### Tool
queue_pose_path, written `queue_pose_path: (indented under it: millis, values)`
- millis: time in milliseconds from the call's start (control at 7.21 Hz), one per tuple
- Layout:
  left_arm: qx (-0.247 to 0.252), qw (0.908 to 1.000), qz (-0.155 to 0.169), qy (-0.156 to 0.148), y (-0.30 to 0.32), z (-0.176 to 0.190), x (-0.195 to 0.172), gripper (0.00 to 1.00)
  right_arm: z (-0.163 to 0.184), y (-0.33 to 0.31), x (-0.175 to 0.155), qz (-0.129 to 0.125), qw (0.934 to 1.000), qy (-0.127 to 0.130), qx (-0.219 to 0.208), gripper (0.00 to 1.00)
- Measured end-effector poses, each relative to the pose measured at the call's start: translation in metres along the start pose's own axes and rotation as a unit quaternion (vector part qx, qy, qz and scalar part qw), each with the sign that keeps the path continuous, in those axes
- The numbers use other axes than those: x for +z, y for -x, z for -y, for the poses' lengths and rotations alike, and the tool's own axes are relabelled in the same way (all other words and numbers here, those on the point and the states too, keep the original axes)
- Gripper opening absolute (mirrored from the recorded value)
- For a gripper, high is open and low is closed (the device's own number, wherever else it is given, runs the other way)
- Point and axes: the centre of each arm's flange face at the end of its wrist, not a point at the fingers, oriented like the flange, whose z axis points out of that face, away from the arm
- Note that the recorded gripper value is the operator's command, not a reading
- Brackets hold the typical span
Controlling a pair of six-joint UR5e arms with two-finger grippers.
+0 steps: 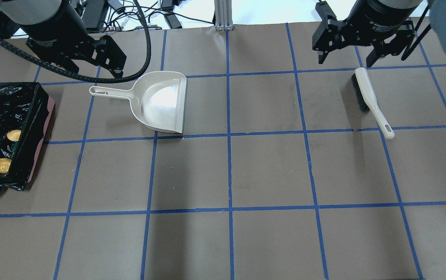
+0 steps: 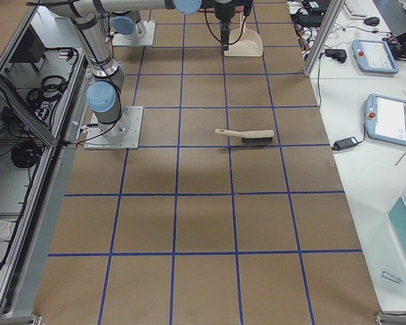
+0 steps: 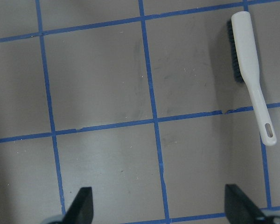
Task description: Sweep and dump trash into bin
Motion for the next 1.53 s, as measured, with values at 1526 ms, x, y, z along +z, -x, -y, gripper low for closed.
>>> queue_pose_path:
  millis: [1526]
  values:
    - [-0.005,1.0000,0.004,-0.003,0.0029,-0.0021,-0.0027,1.00,-0.0001,-0.0002,0.0005,-0.001,1.0000,0.001,0.000,1.00]
